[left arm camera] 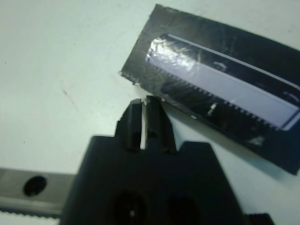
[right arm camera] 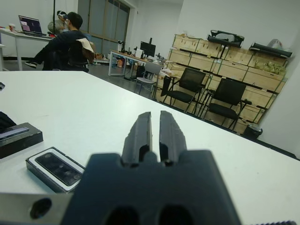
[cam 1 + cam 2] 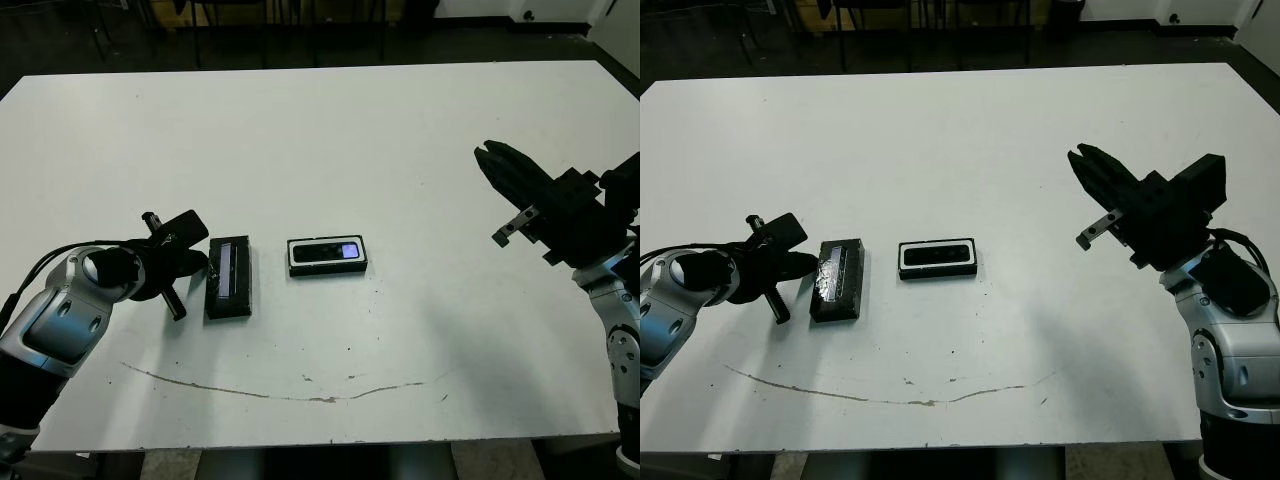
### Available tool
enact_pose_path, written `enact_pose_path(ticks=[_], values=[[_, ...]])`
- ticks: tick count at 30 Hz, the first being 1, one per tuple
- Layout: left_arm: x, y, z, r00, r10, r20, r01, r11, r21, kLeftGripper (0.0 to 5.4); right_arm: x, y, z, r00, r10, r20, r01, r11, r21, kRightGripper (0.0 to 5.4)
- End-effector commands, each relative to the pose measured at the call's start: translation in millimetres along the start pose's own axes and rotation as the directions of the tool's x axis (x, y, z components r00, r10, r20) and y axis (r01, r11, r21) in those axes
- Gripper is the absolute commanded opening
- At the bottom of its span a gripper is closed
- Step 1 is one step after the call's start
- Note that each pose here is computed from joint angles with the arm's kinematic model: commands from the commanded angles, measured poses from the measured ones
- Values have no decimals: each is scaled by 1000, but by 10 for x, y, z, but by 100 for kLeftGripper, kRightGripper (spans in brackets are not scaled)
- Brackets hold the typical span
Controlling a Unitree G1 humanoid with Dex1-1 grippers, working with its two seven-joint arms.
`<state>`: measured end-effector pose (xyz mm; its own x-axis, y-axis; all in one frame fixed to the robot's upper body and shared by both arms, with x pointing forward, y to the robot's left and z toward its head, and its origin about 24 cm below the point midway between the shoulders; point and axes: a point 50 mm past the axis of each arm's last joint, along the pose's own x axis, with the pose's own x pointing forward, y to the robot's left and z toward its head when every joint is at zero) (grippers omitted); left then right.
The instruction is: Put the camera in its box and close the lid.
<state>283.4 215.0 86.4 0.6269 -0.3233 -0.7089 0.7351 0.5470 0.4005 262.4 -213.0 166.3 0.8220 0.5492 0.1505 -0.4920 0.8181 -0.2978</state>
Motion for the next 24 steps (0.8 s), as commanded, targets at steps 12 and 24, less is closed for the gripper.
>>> enact_pose_path(ticks=[12, 24], values=[[184, 22, 235, 994, -100, 40, 99, 995, 10, 0, -70, 3, -64, 998, 9, -68, -9, 1000, -5, 2], [299, 18, 313, 988, -147, 53, 146, 989, 25, 0, -111, 9, -93, 994, 5, -105, -6, 1000, -15, 2]])
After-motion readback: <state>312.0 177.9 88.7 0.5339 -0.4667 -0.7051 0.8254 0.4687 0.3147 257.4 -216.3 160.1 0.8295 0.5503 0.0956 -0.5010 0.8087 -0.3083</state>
